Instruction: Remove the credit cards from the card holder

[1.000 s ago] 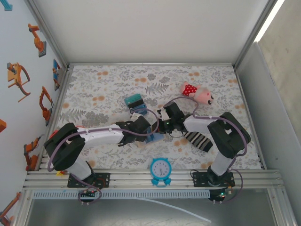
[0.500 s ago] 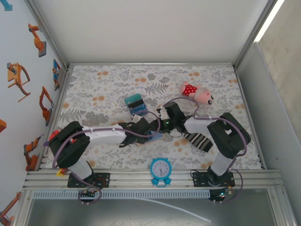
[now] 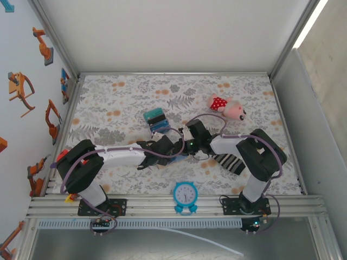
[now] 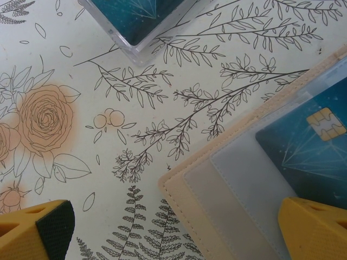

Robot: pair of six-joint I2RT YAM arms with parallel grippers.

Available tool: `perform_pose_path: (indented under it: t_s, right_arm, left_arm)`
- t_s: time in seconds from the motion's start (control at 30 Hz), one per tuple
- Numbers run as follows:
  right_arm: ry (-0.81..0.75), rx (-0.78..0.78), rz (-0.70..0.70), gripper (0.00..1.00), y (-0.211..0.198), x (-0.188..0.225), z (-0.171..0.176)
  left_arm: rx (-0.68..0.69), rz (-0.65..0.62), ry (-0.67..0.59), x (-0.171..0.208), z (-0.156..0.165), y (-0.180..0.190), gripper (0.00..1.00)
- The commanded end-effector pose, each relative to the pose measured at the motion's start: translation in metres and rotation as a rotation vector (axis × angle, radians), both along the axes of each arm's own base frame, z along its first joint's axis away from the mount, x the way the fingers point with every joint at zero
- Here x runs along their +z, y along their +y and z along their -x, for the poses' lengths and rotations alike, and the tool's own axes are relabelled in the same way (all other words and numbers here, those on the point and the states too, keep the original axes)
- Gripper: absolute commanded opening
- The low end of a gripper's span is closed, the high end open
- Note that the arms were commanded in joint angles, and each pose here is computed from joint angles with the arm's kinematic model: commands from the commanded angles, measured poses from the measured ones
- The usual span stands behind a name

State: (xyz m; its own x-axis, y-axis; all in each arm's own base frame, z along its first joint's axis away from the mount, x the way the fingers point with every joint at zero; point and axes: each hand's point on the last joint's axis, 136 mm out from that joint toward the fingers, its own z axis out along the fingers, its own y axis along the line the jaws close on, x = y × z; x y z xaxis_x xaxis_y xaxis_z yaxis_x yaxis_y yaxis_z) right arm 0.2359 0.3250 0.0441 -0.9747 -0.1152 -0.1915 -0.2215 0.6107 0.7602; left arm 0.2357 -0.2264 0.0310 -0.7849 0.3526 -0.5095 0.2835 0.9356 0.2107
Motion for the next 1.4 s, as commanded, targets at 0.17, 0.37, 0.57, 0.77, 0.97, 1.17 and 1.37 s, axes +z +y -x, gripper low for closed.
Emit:
perform_pose_path:
  t_s: [0.17, 0.37, 0.57, 0.77, 0.97, 1.17, 1.37]
  right_arm:
    - [-0.143, 0.028, 0.180, 0.00, -0.019, 0.018, -0.012]
    - [-0.238, 0.045, 0.314, 0.00, -0.041, 0.038, -0.019]
    - [-0.347, 0.073, 0.318, 0.00, -0.047, 0.068, -0.020]
    - [-0.460, 0.129, 0.251, 0.00, -0.046, 0.098, -0.012]
    - [-0.559, 0.223, 0.123, 0.00, -0.039, 0.131, 0.006]
    - [-0.606, 0.328, -0.007, 0.00, -0.029, 0.153, 0.027]
    - [-0.619, 0.430, -0.127, 0.00, -0.022, 0.168, 0.049]
  left_arm:
    - [0.005, 0.006, -0.007, 0.009, 0.002, 0.000, 0.97]
    - [0.007, -0.001, -0.026, 0.017, 0.000, 0.004, 0.97]
    - [0.005, 0.034, -0.107, 0.048, -0.009, 0.009, 0.97]
    - [-0.089, 0.223, -0.199, 0.099, -0.018, -0.004, 0.97]
    - [-0.298, 0.490, -0.205, 0.144, -0.013, -0.026, 0.97]
    - [-0.541, 0.563, -0.160, 0.162, 0.011, -0.050, 1.00]
    - [-0.688, 0.619, -0.116, 0.167, 0.028, -0.064, 0.87]
